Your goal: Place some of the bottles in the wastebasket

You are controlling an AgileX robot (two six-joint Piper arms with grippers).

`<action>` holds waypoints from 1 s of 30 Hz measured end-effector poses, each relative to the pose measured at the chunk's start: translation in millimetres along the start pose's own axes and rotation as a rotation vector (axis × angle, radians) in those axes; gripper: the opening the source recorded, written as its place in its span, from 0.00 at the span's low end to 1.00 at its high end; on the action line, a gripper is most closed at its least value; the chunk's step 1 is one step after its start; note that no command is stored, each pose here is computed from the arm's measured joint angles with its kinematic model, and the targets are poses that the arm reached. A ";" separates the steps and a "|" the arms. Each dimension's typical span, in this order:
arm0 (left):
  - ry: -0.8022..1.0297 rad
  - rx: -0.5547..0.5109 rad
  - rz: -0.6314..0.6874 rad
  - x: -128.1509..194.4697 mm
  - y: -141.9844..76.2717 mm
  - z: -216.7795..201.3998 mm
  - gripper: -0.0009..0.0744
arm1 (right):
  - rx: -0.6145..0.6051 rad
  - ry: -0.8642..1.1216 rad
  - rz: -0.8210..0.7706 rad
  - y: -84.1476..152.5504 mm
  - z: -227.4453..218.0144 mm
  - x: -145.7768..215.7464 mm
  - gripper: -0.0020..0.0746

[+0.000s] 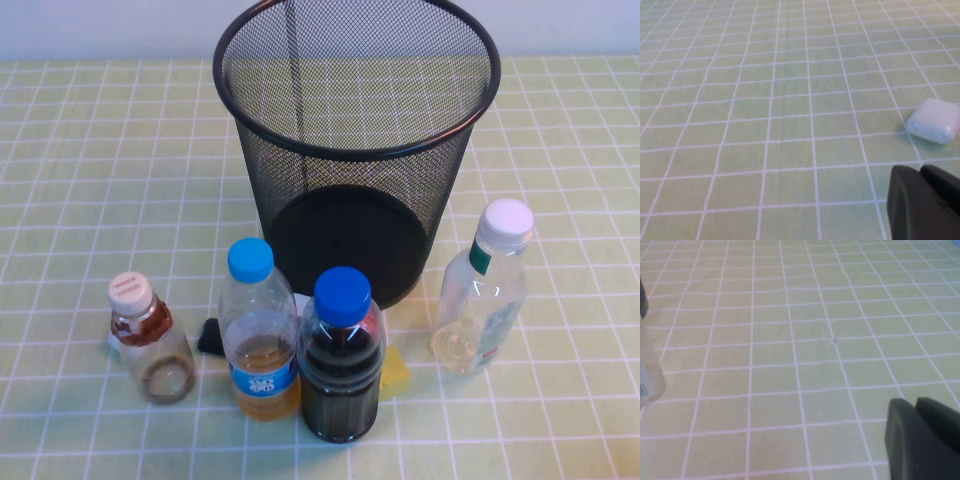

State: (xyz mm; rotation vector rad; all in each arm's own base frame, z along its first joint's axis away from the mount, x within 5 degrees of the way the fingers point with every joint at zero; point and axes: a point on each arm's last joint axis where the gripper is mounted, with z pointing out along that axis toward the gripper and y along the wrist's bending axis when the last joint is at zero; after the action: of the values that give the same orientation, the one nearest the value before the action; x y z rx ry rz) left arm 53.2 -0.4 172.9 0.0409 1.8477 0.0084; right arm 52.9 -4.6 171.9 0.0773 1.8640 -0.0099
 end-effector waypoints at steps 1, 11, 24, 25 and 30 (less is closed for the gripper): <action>0.000 0.000 0.000 0.0 0.0 0.0 0.01 | 0.000 0.000 0.000 0.0 0.0 0.0 0.03; 0.000 0.000 0.000 0.0 0.0 0.0 0.01 | -0.033 -0.117 0.028 2.8 -0.5 -10.4 0.03; 0.000 0.000 0.000 0.0 0.0 0.0 0.01 | 0.012 -0.129 -0.121 -0.4 -0.6 -11.5 0.03; 0.000 0.000 0.000 0.0 0.0 0.0 0.01 | 0.013 -0.129 -0.122 -0.5 -0.6 -11.5 0.03; 0.000 0.000 0.000 0.0 0.0 0.0 0.01 | -0.002 -0.185 -0.123 1.2 -1.4 -16.4 0.03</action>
State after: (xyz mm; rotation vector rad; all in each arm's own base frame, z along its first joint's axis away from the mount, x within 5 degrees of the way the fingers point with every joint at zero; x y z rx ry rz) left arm 53.2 -0.4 172.9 0.0409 1.8477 0.0084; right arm 56.3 -4.1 187.9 -0.0388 1.6815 -0.0973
